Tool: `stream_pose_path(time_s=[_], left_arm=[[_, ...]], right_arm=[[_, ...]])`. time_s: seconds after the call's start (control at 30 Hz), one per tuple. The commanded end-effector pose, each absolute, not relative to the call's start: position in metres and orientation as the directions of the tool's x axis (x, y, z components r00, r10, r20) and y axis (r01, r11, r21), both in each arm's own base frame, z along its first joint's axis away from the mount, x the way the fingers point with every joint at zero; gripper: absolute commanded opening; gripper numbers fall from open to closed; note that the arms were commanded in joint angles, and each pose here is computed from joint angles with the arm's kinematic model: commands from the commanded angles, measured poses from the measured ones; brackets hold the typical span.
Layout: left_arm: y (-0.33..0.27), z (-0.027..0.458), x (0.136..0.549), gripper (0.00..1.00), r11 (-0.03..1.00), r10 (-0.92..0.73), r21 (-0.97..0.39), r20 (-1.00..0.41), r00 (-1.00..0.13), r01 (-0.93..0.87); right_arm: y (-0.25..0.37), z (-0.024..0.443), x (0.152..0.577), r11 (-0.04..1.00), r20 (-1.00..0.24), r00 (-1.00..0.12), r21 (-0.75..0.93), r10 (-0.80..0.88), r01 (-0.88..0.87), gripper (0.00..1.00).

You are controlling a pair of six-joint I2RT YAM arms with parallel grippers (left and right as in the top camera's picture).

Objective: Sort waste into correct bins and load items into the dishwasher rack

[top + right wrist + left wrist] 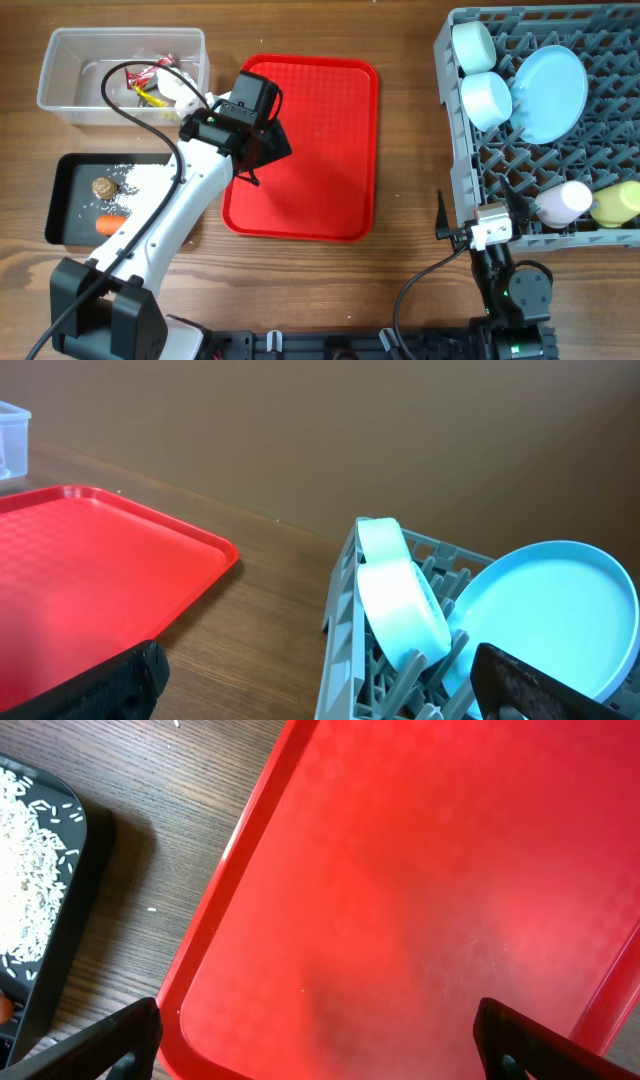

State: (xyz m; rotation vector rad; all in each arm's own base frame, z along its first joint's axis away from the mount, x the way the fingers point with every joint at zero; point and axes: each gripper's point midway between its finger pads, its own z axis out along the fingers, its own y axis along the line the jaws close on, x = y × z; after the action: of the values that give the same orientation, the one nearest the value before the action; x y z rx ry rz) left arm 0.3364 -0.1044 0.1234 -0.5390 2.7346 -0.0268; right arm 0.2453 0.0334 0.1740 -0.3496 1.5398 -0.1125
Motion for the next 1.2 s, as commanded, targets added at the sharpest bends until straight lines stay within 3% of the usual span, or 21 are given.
stream_pose_path(time_s=[0.0,0.1,0.2,0.3,0.53,0.73,1.17], left_arm=[[-0.098,0.121,0.337,1.00,0.924,-0.373,-0.051,-0.355,-0.857,-0.380],[-0.095,0.142,0.359,1.00,0.937,-0.335,-0.074,-0.470,-0.817,-0.341],[-0.110,0.209,0.387,1.00,0.990,-0.131,-0.127,-0.695,-0.707,-0.058],[-0.080,0.245,0.368,1.00,0.977,-0.164,-0.211,-0.786,-0.596,0.010],[-0.017,0.211,0.287,1.00,0.954,-0.292,-0.300,-0.925,-0.244,-0.005],[-0.012,0.182,0.258,1.00,0.966,-0.250,-0.254,-0.964,-0.088,0.046],[-0.011,0.161,0.240,1.00,0.980,-0.179,-0.189,-0.973,-0.146,0.058]], right_arm=[[0.035,0.176,0.244,0.946,-0.959,0.053,-0.284,-0.279,-0.156,1.00],[0.035,0.176,0.244,0.946,-0.959,0.053,-0.284,-0.279,-0.156,1.00],[0.035,0.176,0.244,0.946,-0.959,0.053,-0.284,-0.279,-0.156,1.00],[0.035,0.176,0.244,0.946,-0.959,0.053,-0.284,-0.279,-0.156,1.00],[0.035,0.176,0.244,0.946,-0.959,0.053,-0.284,-0.279,-0.156,1.00],[0.035,0.176,0.244,0.946,-0.959,0.053,-0.284,-0.279,-0.156,1.00],[0.035,0.176,0.244,0.946,-0.959,0.053,-0.284,-0.279,-0.156,1.00]])
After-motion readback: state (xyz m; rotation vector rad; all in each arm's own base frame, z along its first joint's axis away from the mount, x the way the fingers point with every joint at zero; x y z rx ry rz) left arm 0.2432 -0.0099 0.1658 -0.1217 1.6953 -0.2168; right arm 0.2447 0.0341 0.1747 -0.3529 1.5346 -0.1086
